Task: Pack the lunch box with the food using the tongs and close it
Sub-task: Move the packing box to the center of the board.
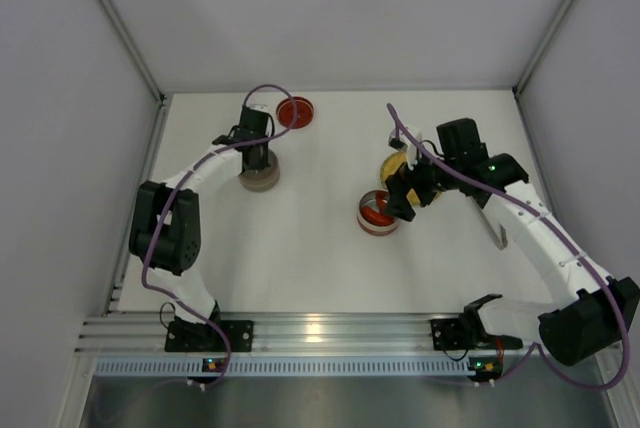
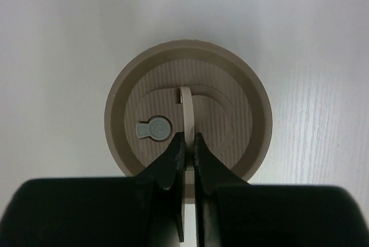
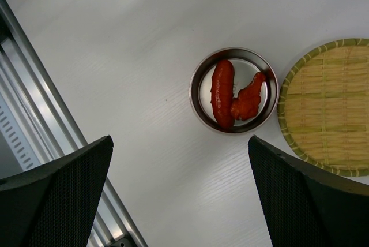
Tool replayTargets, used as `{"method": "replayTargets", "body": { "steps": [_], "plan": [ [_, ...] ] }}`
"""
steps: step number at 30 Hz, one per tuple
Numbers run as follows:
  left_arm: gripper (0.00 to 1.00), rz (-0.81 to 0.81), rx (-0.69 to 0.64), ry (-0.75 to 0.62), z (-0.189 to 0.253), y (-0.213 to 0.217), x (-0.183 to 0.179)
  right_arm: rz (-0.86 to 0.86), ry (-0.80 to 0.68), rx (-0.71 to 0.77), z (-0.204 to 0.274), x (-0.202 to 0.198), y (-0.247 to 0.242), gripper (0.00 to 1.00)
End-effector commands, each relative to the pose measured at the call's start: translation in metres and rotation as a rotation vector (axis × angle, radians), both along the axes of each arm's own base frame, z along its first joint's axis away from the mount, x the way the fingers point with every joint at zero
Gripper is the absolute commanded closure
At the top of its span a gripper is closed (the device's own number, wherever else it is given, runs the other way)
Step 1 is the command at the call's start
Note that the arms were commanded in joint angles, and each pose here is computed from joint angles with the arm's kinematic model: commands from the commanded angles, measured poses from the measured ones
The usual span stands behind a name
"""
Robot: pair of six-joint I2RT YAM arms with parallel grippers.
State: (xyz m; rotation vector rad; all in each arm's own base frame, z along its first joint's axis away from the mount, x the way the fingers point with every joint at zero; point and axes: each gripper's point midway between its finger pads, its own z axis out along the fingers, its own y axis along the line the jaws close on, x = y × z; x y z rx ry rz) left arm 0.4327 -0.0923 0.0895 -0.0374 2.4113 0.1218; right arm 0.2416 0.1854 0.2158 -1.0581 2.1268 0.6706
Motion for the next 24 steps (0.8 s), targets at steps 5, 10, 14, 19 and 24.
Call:
{"method": "replayTargets", "body": {
  "steps": [5,10,14,19,24],
  "plan": [
    [1.00,-0.444,-0.020,0.287,-0.043,-0.011,-0.037,0.002,-0.064,0.044,0.017,0.012,0.001,0.01],
    [1.00,-0.823,-0.150,0.358,-0.050,-0.039,-0.078,0.004,-0.071,0.039,0.017,0.012,0.000,0.01],
    [1.00,-1.167,-0.109,0.426,-0.060,-0.034,-0.114,0.009,-0.072,0.037,0.018,0.011,0.000,0.01],
    [1.00,-1.440,-0.049,0.499,-0.062,-0.016,-0.162,0.009,-0.081,0.034,0.022,0.009,-0.002,0.01],
    [1.00,-1.540,-0.119,0.575,-0.048,-0.020,-0.205,0.001,-0.083,0.035,0.025,0.007,-0.003,0.01]
  ]
}}
